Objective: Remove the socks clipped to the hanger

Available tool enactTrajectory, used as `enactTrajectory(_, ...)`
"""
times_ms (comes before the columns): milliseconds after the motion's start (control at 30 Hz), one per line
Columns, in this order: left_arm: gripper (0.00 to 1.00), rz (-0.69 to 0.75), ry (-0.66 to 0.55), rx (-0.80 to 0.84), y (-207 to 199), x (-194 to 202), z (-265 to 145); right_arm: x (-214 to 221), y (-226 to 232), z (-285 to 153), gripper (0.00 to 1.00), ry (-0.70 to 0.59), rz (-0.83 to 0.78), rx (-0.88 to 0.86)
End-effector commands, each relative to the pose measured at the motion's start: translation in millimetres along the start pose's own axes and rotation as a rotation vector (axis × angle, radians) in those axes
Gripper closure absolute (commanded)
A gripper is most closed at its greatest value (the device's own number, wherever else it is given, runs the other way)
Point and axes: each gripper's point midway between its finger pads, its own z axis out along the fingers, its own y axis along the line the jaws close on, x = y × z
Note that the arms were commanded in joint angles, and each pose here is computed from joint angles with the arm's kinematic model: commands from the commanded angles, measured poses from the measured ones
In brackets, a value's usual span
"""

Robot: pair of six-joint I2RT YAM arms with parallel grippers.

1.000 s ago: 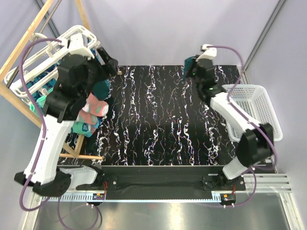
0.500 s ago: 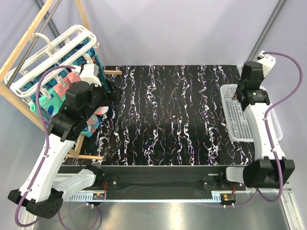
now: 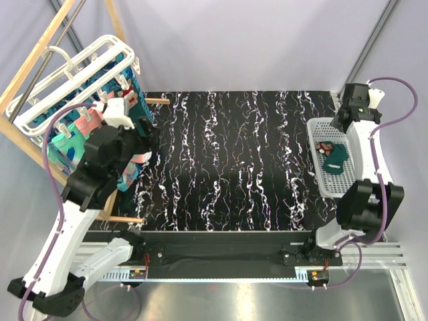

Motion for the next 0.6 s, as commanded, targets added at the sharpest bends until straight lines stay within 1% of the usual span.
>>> enactTrajectory(0,0.23,0.000,-0.158,-0.042,9.1,-37.5,-16.5,-42.8,14.4,-66.4,0.23,-0.098,0.147,-0.250)
enactTrajectory(33,0.25,-0.005,-0.177,-0.038,8.9,-42.7,-21.2,-46.3,24.6,-78.5,0.24,-0.105,0.177,-0.334)
enactTrajectory(67,0.25,-0.001,-0.184,-0.038,9.0,-46.0,-23.6,-54.5,37.3,-98.2,0.24,-0.151,0.210,-0.454)
enactTrajectory(100,0.26,0.000,-0.186,-0.043,9.5,-48.5,-25.4,-51.9,63.8,-121.8,0.24,-0.142,0.206,-0.641)
enactTrajectory(133,0.27,-0.003,-0.199,-0.047,8.2,-59.9,-28.3,-69.1,82.4,-144.1,0.25,-0.223,0.240,-0.776)
enactTrajectory(167,0.27,0.002,-0.180,-0.086,14.5,-59.7,-29.2,-51.2,105.0,-169.0,0.25,-0.226,0.207,-0.911)
enactTrajectory(200,0.27,0.008,-0.162,-0.110,16.1,-61.5,-24.8,-49.2,118.5,-183.6,0.25,-0.263,0.201,-0.979)
enactTrajectory(233,0.27,-0.003,-0.194,-0.123,16.6,-79.9,-34.4,-63.1,130.7,-204.0,0.26,-0.370,0.206,-1.057)
enactTrajectory(267,0.27,0.004,-0.177,-0.158,22.3,-81.1,-38.2,-39.4,157.2,-217.8,0.27,-0.353,0.164,-1.123)
enactTrajectory(300,0.27,0.013,-0.169,-0.168,22.0,-85.5,-36.7,-36.8,167.6,-224.9,0.28,-0.363,0.168,-1.152)
enactTrajectory(333,0.27,0.011,-0.204,-0.163,20.1,-103.7,-47.4,-45.2,179.3,-238.9,0.30,-0.425,0.182,-1.211)
enactTrajectory(367,0.27,0.023,-0.194,-0.174,22.4,-105.4,-51.7,-32.4,196.6,-235.3,0.31,-0.409,0.165,-1.240)
enactTrajectory(400,0.27,0.028,-0.197,-0.163,20.1,-110.0,-55.1,-21.5,213.6,-250.2,0.32,-0.414,0.144,-1.300)
enactTrajectory(433,0.27,0.026,-0.220,-0.151,17.3,-122.8,-63.5,-25.8,224.5,-263.0,0.33,-0.473,0.142,-1.349)
enactTrajectory(467,0.27,0.028,-0.207,-0.140,16.1,-122.4,-68.6,-15.5,245.6,-258.6,0.33,-0.460,0.110,-1.363)
enactTrajectory(500,0.27,0.024,-0.211,-0.128,14.3,-125.1,-73.0,-1.5,264.1,-278.8,0.33,-0.476,0.048,-1.413)
enactTrajectory(567,0.27,0.011,-0.218,-0.093,9.7,-128.8,-84.1,8.3,297.6,-292.7,0.34,-0.512,-0.007,-1.437)
